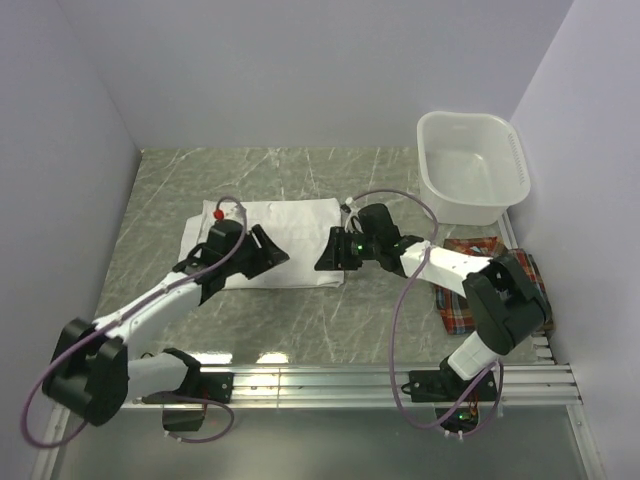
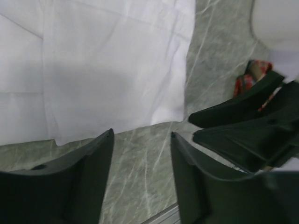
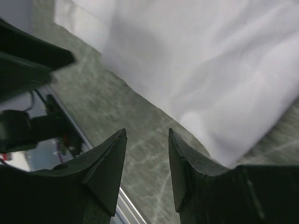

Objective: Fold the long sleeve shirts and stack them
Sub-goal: Fold the shirt

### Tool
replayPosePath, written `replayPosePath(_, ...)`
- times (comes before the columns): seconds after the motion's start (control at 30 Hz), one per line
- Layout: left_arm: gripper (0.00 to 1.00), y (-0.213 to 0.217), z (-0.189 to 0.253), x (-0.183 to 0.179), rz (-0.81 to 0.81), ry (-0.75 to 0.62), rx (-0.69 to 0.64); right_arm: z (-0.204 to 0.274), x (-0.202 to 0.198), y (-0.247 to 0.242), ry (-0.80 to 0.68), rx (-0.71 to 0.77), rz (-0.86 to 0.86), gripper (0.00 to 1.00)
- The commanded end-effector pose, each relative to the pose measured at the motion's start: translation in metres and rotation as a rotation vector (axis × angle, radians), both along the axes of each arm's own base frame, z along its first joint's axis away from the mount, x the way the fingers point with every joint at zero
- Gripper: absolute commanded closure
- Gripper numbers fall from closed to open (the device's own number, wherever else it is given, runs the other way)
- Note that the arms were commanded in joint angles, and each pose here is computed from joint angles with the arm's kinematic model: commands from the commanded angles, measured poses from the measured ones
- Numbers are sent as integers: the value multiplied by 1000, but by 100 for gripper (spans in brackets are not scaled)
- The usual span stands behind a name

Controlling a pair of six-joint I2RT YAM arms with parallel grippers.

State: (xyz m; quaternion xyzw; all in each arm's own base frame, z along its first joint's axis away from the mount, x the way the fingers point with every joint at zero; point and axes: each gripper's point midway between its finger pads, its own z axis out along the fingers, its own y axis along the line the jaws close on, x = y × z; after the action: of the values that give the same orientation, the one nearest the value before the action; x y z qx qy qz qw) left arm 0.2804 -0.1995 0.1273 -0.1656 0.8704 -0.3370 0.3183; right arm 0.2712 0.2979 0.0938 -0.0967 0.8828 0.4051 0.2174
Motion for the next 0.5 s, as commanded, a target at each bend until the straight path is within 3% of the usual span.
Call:
replayPosePath(0.0,45,-23,6,18,-54,-59,-34,32,20,23,-45,201,-9,52)
replayPosePath(0.2,69,-21,-37,24,-44,38,44,5,21,32,40,234,7,53)
replayPosePath(0.47,82,0,-96,9,20,158,136,-65,12,8,187,195,-40,58)
